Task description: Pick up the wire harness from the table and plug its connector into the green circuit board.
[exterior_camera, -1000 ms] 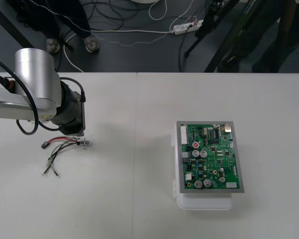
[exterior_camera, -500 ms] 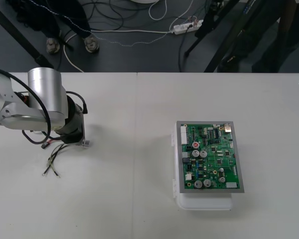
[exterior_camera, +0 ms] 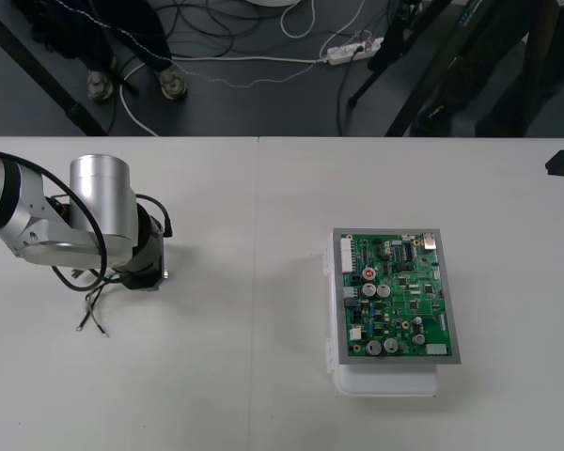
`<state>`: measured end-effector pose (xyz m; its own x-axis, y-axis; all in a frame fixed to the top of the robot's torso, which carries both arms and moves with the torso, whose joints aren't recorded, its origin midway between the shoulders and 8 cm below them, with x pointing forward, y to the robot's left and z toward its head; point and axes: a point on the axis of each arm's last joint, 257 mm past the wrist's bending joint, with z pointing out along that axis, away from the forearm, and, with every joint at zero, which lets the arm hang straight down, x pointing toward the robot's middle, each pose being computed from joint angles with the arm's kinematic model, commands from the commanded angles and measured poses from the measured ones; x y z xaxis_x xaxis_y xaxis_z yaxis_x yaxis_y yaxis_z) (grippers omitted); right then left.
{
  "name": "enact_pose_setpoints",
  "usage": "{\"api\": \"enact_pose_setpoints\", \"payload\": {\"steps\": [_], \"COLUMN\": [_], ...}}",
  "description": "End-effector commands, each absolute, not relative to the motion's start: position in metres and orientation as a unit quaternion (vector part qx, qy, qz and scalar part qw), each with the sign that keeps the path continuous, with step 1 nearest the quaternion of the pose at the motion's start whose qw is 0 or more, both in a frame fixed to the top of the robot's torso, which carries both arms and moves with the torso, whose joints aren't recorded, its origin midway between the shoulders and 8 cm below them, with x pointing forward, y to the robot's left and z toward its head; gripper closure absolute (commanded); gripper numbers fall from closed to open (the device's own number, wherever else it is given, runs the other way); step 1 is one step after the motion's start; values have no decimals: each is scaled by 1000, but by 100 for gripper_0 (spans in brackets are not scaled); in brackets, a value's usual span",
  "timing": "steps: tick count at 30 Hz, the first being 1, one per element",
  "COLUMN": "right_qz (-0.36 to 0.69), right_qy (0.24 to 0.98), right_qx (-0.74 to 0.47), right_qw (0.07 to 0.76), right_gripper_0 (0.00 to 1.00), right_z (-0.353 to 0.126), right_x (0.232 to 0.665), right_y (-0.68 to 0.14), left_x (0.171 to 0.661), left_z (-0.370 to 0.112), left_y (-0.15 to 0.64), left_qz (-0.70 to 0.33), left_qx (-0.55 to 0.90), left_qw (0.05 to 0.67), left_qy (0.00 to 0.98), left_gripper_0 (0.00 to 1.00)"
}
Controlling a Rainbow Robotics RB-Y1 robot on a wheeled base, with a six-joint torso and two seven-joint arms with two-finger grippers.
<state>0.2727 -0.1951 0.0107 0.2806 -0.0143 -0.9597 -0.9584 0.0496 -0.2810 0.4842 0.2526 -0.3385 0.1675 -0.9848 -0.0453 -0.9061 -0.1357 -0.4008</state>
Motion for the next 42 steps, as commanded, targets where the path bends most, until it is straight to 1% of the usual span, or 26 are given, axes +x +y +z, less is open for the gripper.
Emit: {"api": "enact_pose_setpoints", "payload": {"steps": [1, 12, 22, 24, 25, 28, 42], "right_qz": [386, 387, 392, 394, 394, 394, 397], "right_qy": [416, 416, 417, 415, 415, 415, 415], "right_qx": [-590, -590, -590, -588, -588, -588, -588], "right_qw": [574, 574, 570, 571, 571, 571, 570], "right_gripper_0": [0, 0, 0, 0, 0, 0, 0], "right_z": [12, 11, 9, 10, 10, 10, 9], "right_x": [268, 268, 268, 267, 267, 267, 267], "right_y": [-187, -188, -186, -186, -186, -186, -185], "left_x": [477, 468, 477, 477, 478, 479, 487], "left_z": [-350, -361, -363, -363, -363, -363, -361], "left_y": [244, 235, 221, 221, 221, 221, 230], "left_qz": [-103, -107, -117, -118, -118, -118, -119], "left_qx": [-715, -716, -712, -713, -713, -714, -720], "left_qw": [167, 152, 155, 154, 154, 156, 165], "left_qy": [671, 673, 675, 674, 673, 673, 663], "left_gripper_0": [8, 10, 13, 15, 18, 21, 20]}}
